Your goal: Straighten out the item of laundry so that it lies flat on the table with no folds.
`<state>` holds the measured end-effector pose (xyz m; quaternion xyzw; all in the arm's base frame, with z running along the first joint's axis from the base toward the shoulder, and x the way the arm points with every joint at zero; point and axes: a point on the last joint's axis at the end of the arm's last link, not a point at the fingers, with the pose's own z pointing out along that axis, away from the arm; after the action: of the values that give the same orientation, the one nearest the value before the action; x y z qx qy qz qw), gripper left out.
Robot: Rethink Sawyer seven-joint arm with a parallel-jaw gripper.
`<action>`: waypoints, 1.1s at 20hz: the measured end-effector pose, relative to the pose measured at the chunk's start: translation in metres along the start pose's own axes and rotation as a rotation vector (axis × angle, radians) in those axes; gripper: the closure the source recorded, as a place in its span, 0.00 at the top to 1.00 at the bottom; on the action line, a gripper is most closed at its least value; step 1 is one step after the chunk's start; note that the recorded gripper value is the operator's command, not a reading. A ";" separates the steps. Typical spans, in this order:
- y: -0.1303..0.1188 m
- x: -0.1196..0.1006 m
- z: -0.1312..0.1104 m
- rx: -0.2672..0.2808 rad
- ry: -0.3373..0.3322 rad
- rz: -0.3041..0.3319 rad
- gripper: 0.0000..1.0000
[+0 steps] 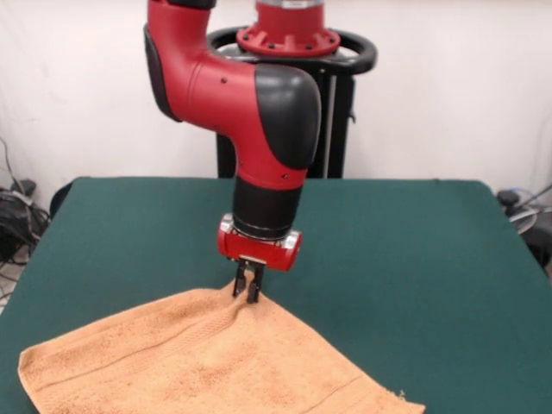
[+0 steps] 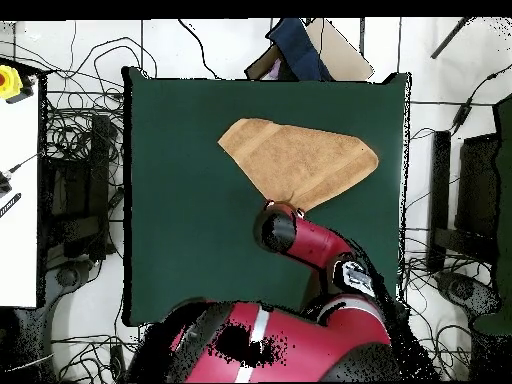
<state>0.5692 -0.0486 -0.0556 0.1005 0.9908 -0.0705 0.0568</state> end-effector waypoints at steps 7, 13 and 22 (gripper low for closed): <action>-0.002 0.002 -0.005 0.002 0.001 0.003 0.00; -0.009 0.025 -0.041 0.005 0.029 0.019 0.00; -0.024 0.077 -0.116 -0.015 0.119 0.039 0.00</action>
<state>0.4778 -0.0393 0.0517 0.1234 0.9908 -0.0560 -0.0002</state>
